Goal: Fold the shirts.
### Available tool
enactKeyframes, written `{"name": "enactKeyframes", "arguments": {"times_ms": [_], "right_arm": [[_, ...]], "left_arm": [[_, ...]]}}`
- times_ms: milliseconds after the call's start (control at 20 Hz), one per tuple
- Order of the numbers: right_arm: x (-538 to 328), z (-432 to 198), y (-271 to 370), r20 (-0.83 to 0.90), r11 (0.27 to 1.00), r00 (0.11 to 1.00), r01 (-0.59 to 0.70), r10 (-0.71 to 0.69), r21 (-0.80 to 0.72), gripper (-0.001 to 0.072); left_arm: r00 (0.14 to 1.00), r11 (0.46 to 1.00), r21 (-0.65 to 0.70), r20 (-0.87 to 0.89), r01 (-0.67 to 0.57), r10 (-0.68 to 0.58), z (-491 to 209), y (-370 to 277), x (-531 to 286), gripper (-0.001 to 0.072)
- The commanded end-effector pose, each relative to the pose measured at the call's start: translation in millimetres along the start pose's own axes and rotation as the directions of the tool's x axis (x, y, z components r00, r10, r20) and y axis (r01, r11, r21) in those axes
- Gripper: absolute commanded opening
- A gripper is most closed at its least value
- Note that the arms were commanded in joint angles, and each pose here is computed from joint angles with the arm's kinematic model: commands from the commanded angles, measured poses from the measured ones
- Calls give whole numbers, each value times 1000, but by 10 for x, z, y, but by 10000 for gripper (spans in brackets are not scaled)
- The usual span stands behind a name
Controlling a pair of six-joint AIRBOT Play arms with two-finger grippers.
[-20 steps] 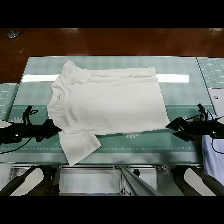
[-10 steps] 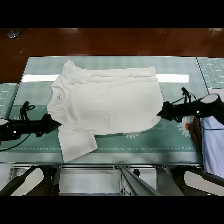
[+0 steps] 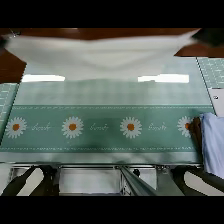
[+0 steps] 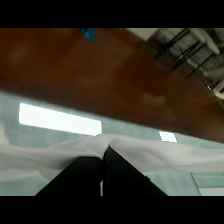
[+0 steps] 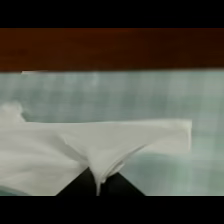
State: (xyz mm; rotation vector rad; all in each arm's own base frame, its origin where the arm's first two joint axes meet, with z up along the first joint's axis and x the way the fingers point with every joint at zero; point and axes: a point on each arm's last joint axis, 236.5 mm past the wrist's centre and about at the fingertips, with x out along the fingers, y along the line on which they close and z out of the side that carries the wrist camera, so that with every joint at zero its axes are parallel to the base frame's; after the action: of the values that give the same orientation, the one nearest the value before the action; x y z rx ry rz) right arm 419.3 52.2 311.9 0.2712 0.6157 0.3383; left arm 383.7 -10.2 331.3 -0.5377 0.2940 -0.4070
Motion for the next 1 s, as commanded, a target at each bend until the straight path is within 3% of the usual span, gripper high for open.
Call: {"name": "enactKeyframes", "arguments": {"times_ms": [0, 200, 450, 600, 700, 950], "right_arm": [[-1249, 483, 550, 253, 981, 966, 101, -56, -166, 25], [-2173, 276, 977, 391, 964, 918, 157, -64, -213, 25], [-2696, -130, 1093, 412, 954, 903, 223, -124, -200, 25], [-2505, -512, 958, 241, 962, 956, 211, -166, -175, 26], [-2217, -729, 790, 110, 970, 977, 195, -180, -143, 26], [-1146, -1025, 270, -62, 989, 988, 142, -144, -35, 26]], "left_arm": [[973, 955, 273, 227, -114, 51, 900, -828, -670, 25], [891, 820, 432, 414, -375, 189, 1131, -1299, -1423, 25], [811, 697, 463, 498, -548, 307, 891, -1523, -2077, 25], [842, 705, 491, 447, -512, 301, 727, -1534, -2152, 25], [884, 737, 499, 350, -456, 311, 557, -1370, -1924, 25], [895, 795, 451, 20, -406, 446, -135, -272, -864, 25]]}}
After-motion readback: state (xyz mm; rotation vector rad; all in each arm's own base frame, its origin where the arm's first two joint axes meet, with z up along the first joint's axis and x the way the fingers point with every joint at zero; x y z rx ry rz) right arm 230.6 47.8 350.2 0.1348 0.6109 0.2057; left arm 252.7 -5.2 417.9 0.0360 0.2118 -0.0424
